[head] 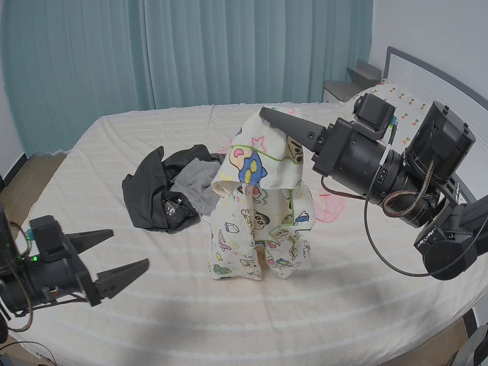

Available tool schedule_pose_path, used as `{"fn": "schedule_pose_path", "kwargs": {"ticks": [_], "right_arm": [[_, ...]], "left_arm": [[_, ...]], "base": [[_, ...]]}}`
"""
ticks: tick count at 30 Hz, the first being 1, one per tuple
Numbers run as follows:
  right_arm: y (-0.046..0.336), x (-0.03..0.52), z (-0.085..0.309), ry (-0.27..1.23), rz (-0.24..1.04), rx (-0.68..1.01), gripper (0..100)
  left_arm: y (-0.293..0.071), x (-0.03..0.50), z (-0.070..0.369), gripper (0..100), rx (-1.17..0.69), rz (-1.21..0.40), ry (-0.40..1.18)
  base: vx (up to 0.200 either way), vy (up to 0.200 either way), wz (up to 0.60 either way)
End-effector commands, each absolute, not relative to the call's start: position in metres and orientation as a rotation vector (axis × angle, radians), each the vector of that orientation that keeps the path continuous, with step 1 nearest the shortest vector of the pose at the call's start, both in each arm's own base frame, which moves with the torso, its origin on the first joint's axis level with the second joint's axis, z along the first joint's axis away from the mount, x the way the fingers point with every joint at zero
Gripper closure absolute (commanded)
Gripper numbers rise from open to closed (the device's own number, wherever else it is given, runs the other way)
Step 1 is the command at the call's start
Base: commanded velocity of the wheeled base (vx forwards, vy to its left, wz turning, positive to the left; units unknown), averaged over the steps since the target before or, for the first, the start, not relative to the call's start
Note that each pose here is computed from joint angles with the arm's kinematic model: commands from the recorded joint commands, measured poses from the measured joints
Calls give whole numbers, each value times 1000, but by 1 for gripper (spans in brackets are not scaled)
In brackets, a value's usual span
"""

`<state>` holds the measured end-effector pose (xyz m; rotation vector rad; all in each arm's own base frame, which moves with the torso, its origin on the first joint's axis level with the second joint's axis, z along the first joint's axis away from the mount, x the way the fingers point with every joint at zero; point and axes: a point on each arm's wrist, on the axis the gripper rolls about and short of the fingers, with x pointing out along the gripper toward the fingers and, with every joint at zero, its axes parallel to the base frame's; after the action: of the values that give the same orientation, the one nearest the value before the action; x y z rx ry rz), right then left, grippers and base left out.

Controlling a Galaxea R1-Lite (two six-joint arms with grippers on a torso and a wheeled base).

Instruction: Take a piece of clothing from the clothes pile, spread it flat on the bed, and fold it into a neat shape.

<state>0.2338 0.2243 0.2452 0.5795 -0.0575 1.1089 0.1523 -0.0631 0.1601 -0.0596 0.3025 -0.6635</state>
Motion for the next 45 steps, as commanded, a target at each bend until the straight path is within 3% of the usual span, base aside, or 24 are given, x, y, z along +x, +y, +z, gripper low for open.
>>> {"fn": "schedule_pose_path", "kwargs": {"ticks": [1, 8, 16, 20, 30, 39, 45], "right_arm": [[266, 206, 271, -101, 1177, 642, 100], [267, 218, 263, -93, 1109, 645, 100], [261, 220, 260, -92, 1087, 642, 100], [257, 223, 256, -85, 1069, 636, 100], [235, 243, 246, -70, 984, 615, 100], [234, 250, 236, -45, 958, 610, 100], [241, 241, 238, -39, 987, 623, 100]], "left_arm": [[-142, 203, 78, 0, -74, -742, 499], [-174, 202, 54, 0, -77, -714, 474], [-192, 225, 37, 0, -69, -526, 377], [-191, 228, 36, 0, -60, -442, 352], [-169, 206, 42, 0, -68, -422, 369], [-162, 204, 52, 0, -227, -433, 328], [-175, 225, 59, 0, -274, -434, 252]], "base": [[0, 0, 0], [0, 0, 0], [0, 0, 0], [0, 0, 0], [0, 0, 0], [0, 0, 0], [0, 0, 0]]}}
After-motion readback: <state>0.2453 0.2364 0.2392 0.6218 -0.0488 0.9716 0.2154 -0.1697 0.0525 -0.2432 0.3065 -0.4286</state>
